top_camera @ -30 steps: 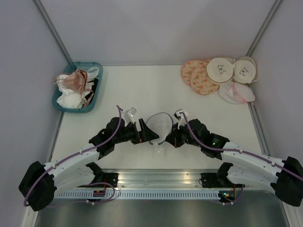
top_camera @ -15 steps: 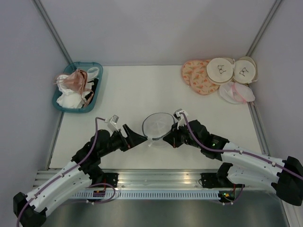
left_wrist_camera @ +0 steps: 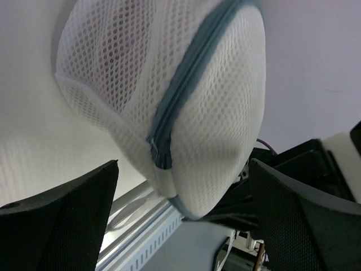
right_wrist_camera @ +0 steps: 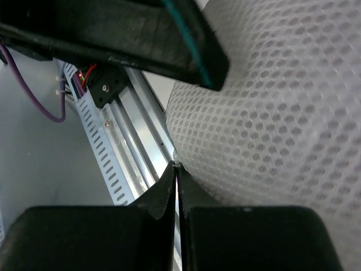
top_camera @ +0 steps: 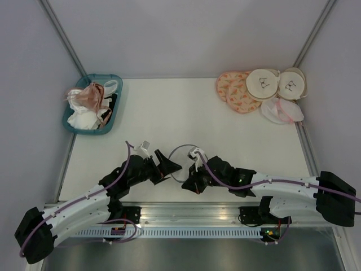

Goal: Unzip the laundry bag and remove the bra

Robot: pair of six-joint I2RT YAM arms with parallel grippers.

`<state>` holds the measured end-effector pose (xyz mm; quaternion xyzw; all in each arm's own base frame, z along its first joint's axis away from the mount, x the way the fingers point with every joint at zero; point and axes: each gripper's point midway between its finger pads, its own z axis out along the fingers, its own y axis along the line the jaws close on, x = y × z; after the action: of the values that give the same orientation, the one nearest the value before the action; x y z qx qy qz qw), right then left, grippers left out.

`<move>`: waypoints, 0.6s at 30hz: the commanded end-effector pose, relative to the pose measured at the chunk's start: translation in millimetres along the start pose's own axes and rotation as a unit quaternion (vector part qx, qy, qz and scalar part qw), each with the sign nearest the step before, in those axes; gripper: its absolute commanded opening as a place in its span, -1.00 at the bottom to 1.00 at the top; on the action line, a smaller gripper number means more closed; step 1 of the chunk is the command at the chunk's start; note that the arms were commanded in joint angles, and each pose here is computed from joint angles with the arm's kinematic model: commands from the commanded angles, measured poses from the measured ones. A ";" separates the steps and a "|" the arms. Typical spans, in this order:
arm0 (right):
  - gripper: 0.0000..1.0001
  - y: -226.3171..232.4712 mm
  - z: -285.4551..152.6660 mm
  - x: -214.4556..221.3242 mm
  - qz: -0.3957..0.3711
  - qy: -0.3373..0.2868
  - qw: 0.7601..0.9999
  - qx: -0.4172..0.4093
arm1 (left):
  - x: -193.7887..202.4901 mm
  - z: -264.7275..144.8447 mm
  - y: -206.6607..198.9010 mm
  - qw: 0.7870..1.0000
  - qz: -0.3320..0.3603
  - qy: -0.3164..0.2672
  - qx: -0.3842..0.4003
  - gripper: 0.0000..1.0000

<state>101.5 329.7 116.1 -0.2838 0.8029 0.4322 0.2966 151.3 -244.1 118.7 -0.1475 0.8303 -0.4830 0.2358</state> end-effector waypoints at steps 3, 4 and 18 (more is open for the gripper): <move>-0.99 30.6 11.2 -8.2 -0.011 -0.015 0.999 -0.041 | -14.7 10.6 -40.2 0.998 -0.016 -0.030 0.060 0.87; -0.99 33.3 12.0 -9.2 -0.013 -0.016 0.999 -0.042 | -14.6 11.1 -45.7 0.997 -0.011 -0.029 0.071 0.74; -0.99 3.1 -15.3 -13.4 -0.026 -0.010 0.998 0.062 | -24.7 10.3 -38.7 0.997 0.017 -0.057 0.046 -0.95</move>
<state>96.3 328.7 126.1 -0.2846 0.8073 0.4083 0.3172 168.1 -260.9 140.1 -0.1554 0.7998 -0.5166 0.2634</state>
